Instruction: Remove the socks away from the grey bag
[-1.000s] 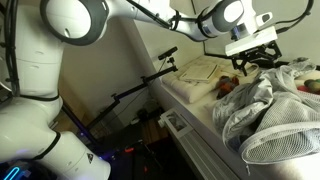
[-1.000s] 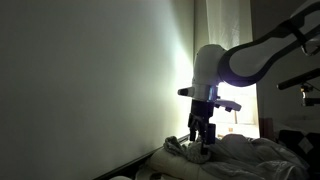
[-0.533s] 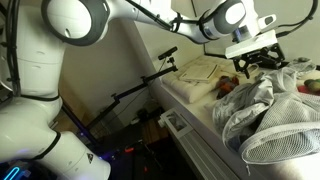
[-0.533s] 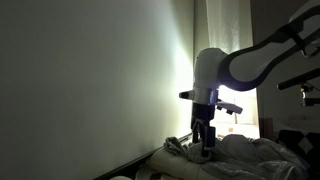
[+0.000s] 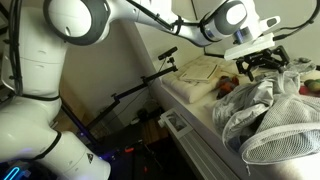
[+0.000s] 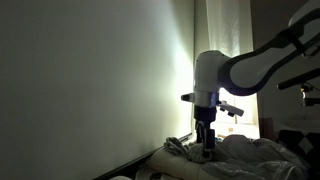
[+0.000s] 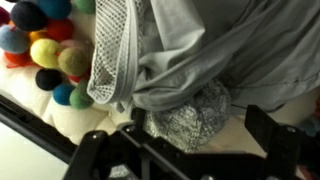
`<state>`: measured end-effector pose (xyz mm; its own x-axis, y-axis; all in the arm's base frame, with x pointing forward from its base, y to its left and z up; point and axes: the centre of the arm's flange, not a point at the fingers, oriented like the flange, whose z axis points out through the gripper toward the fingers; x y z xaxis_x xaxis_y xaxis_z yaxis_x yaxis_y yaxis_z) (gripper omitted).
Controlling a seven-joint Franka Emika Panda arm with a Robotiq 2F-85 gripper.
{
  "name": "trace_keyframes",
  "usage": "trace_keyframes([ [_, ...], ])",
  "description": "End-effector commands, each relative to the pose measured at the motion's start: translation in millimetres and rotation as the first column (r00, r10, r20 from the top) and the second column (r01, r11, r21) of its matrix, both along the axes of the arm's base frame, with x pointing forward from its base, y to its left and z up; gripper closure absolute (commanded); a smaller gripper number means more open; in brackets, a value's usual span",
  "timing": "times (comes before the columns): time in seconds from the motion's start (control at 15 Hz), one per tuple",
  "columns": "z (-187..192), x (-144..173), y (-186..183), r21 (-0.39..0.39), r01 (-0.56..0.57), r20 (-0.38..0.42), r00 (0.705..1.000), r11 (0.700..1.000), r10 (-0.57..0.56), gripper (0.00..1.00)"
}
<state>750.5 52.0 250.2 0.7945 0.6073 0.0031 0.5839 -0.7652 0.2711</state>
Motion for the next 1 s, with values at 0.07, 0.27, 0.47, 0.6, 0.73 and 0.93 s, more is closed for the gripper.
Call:
trace_keyframes([
  [0.07, -12, 7, -1, -0.019, 0.029, -0.043, 0.999, 0.999, -0.03, 0.0],
  [0.27, -25, 8, -6, -0.012, 0.031, -0.073, 0.997, 0.999, -0.031, 0.0],
  [0.47, -30, 9, -7, -0.02, 0.034, -0.078, 0.996, 0.999, -0.036, 0.26],
  [0.6, -29, 10, -6, -0.028, 0.035, -0.076, 0.996, 0.999, -0.037, 0.42],
  [0.73, -23, 11, -5, -0.035, 0.033, -0.072, 0.997, 0.999, -0.036, 0.58],
  [0.93, -14, 13, -3, -0.053, 0.033, -0.069, 0.997, 0.998, -0.037, 0.78],
])
